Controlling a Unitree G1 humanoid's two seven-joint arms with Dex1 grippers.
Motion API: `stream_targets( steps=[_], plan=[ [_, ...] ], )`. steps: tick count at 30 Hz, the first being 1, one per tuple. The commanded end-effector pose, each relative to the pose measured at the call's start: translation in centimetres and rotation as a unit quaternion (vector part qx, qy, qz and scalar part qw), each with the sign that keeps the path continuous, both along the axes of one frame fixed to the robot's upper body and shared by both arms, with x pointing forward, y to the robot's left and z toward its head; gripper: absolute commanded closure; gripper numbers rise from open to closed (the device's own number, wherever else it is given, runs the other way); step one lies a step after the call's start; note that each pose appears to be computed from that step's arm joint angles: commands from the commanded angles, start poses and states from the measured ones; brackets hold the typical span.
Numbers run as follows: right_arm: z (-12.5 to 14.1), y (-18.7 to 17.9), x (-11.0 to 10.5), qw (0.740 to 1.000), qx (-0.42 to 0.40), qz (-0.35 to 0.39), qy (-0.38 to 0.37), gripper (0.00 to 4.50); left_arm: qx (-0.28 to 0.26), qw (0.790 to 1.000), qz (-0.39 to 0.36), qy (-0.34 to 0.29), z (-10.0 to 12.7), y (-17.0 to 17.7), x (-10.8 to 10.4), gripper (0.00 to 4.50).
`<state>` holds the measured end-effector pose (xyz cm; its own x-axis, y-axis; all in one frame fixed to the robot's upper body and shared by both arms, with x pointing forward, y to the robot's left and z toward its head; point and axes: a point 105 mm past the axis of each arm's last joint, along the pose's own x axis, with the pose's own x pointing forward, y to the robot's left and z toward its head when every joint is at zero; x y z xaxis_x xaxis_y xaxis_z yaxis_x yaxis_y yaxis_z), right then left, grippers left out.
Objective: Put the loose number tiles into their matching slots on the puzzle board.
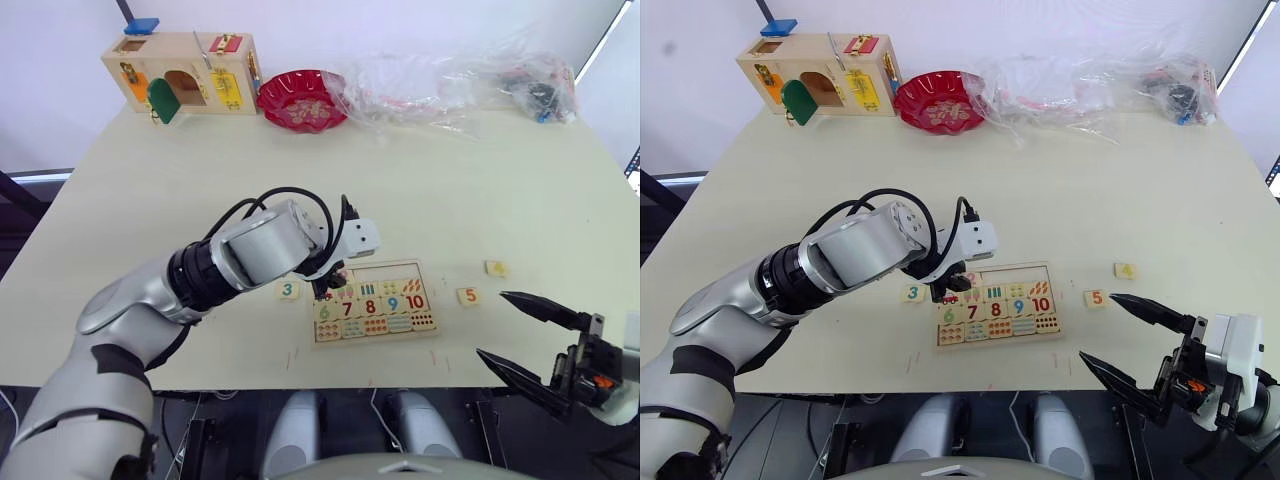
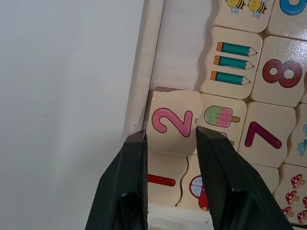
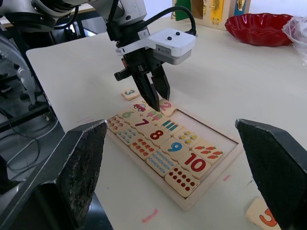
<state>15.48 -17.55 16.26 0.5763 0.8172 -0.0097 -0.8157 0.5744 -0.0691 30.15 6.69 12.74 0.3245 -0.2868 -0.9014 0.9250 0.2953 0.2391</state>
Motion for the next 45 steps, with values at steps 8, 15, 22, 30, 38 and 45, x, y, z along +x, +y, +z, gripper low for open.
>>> stream_targets(
  steps=[8,15,22,30,38,45],
  plan=[
    [0.6,0.5,-0.4,1.0,0.0,0.011,-0.02,0.0,-0.005,1.0,-0.012,-0.019,0.9,-0.4,0.2,3.52],
    [0.6,0.5,-0.4,1.0,0.001,0.011,-0.021,0.0,-0.007,1.0,-0.013,-0.018,0.9,-0.5,0.1,3.02],
    [0.5,0.5,-0.4,1.0,0.001,0.01,-0.021,0.0,-0.011,1.0,-0.013,-0.02,1.0,-0.6,0.2,2.28],
    [0.5,0.4,-0.4,1.0,0.001,0.01,-0.023,0.0,-0.071,0.997,-0.029,-0.014,4.5,0.1,0.1,2.28],
    [0.5,0.2,-0.2,1.0,0.001,0.011,-0.025,0.0,-0.203,0.976,-0.075,0.024,7.7,1.7,0.3,2.28],
    [0.5,0.0,-0.1,1.0,0.001,0.011,-0.023,0.0,-0.255,0.954,-0.157,-0.021,6.0,3.4,1.8,2.28]
  ],
)
